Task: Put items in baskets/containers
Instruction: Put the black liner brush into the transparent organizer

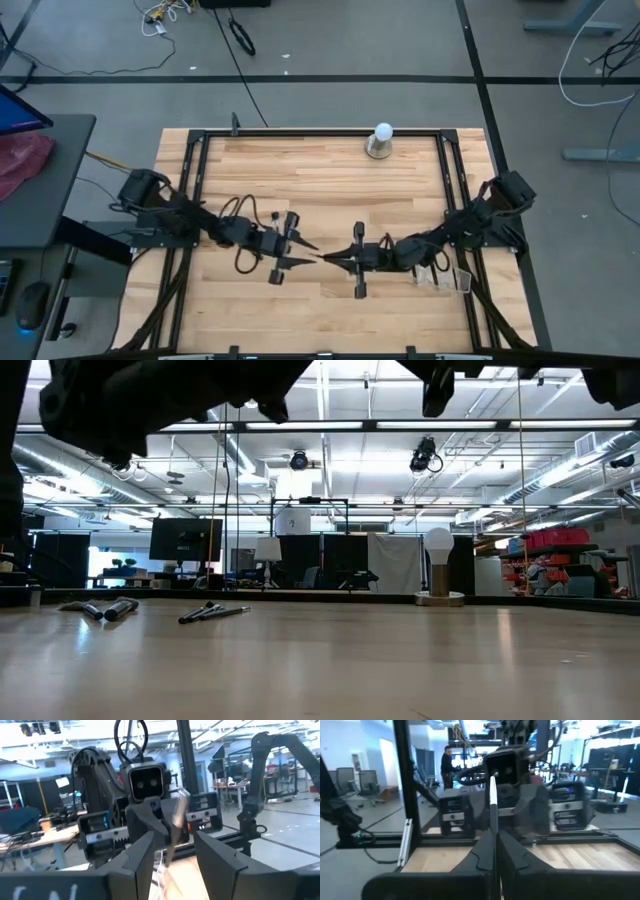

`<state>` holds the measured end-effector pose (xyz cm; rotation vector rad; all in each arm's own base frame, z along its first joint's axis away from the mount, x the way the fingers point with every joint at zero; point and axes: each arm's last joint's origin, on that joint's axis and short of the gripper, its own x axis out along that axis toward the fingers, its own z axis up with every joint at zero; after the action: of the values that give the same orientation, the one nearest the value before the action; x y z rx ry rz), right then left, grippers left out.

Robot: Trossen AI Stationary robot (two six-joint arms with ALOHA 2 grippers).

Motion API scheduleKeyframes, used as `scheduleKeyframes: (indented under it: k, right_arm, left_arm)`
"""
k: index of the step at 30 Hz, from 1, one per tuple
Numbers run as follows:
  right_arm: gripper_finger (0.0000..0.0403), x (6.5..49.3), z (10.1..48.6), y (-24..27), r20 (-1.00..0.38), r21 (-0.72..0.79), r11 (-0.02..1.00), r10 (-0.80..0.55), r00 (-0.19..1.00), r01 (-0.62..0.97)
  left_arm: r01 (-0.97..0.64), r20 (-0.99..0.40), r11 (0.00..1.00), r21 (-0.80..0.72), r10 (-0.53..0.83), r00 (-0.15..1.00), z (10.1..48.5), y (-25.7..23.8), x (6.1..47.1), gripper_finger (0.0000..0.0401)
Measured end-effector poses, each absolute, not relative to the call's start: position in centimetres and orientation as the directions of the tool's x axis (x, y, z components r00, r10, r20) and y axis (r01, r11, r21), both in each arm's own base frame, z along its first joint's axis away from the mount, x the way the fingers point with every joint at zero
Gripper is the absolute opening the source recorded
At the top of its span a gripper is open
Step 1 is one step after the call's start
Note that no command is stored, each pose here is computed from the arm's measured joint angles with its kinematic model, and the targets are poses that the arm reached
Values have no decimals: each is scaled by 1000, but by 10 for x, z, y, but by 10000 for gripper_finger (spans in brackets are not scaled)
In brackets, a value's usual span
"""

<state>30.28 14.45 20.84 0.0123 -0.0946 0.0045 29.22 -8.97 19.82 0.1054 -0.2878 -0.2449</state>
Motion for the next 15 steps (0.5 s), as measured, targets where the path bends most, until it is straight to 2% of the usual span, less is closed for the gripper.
scheduleKeyframes:
  k: [6, 13, 15]
  right_arm:
    - [7, 302, 207, 147, 87, 7, 1000, 12, 996, -13]
    - [9, 302, 205, 147, 64, 24, 1000, 11, 998, -13]
    - [15, 302, 203, 147, 33, 37, 999, 5, 999, -7]
  left_arm:
    - [231, 291, 963, 142, -264, 920, 204, -91, 299, 130]
    - [252, 290, 958, 141, -283, 914, 204, -92, 299, 26]
    - [257, 278, 957, 138, -286, 917, 203, -92, 299, 18]
